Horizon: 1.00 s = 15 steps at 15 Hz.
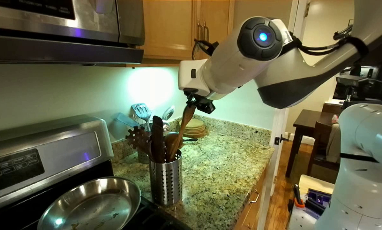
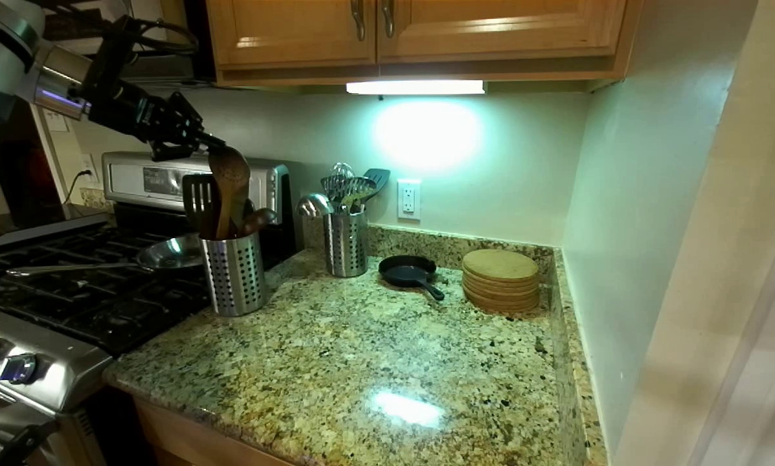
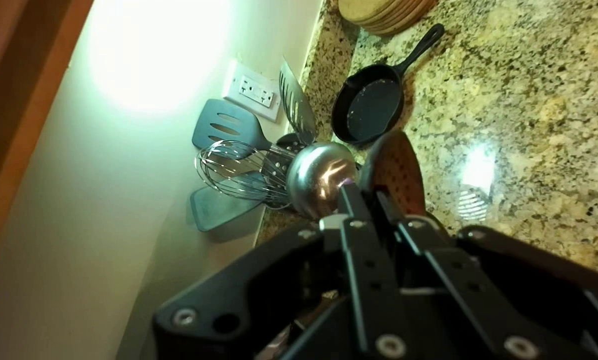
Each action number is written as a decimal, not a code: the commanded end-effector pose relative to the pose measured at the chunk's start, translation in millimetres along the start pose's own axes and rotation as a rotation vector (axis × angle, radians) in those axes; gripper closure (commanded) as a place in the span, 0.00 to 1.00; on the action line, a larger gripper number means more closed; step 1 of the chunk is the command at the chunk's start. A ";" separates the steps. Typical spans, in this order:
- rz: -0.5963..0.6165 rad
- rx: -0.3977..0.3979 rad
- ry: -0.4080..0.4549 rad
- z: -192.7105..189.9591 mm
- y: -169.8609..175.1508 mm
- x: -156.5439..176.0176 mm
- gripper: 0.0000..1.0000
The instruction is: Pick the wooden spoon on the counter and put it in the utensil holder
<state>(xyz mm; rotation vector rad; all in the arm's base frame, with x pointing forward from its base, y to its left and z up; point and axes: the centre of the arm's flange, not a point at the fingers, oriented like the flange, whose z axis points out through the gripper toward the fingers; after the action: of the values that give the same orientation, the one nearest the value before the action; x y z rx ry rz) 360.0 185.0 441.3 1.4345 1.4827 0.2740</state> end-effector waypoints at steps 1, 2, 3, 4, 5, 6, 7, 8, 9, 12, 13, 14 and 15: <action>-0.037 -0.019 0.019 7.5 8.9 7.2 0.95; -0.043 -0.015 0.019 8.6 7.8 8.6 0.95; -0.048 -0.013 0.019 9.1 7.8 9.6 0.95; -0.051 -0.011 0.020 9.5 7.4 10.8 0.95; -0.053 -0.009 0.020 10.0 7.1 11.8 0.95; -0.053 -0.010 0.018 10.0 7.0 12.4 0.95; -0.053 -0.008 0.019 10.0 7.0 12.7 0.95; -0.050 -0.012 0.019 9.0 7.7 12.3 0.88; -0.049 -0.018 0.016 8.2 8.5 12.2 0.66; -0.021 -0.040 0.019 1.8 18.4 7.1 0.57; -0.013 -0.046 0.019 -0.2 22.1 5.3 0.50; 0.005 -0.056 0.017 -4.0 28.0 0.6 0.45; 0.022 -0.063 0.015 -7.2 33.0 -3.5 0.37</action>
<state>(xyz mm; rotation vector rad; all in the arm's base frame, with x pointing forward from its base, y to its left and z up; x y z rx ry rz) 373.8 198.1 451.3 1.4158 1.4968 0.2859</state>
